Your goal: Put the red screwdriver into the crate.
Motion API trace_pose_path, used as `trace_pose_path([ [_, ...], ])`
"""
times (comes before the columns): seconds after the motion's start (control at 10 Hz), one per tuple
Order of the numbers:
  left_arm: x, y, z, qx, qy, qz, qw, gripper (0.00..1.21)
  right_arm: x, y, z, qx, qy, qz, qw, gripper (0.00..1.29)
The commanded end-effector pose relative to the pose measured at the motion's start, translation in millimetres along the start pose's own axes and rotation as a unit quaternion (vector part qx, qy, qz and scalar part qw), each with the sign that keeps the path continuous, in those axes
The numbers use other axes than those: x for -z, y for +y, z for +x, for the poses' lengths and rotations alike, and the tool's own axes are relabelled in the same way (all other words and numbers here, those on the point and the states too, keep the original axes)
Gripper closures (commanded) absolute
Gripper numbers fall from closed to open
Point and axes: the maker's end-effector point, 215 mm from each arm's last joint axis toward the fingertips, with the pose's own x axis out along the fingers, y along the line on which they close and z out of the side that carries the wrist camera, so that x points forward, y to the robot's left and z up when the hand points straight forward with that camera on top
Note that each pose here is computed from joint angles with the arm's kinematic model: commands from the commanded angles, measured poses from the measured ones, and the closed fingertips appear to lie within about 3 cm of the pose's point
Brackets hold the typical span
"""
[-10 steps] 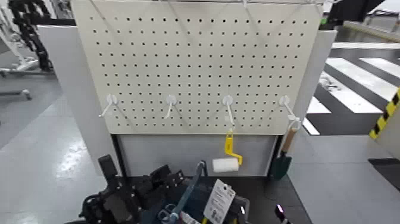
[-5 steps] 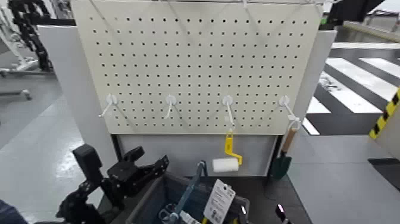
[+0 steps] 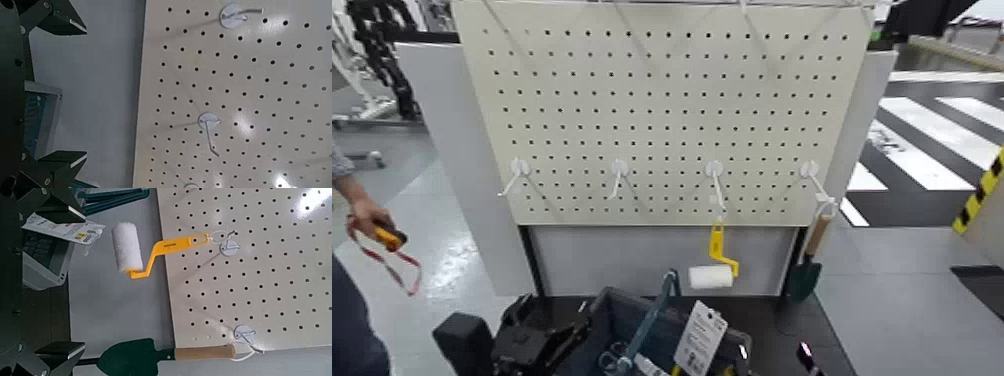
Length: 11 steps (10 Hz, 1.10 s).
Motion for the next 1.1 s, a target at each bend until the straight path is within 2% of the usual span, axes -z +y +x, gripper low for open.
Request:
trace_pose_path([
  [0.1, 20.9, 4.6, -25.2, -0.036, 0.005, 0.03, 0.999, 0.18, 0.4, -1.2, -0.5, 0.001, 0.0, 0.0, 1.0, 0.16],
  [0.6, 36.0, 17.5, -57.1, -0.097, 0.016, 0.05, 0.994, 0.18, -0.1, -3.7, -2.3, 0.004, -0.001, -0.002, 1.0, 0.16],
  [1.1, 39.3, 8.9, -51.8, -0.079, 0.028, 0.056, 0.995, 0.18, -2.0, -2.0, -2.2, 0.002, -0.003, -0.007, 1.0, 0.16],
])
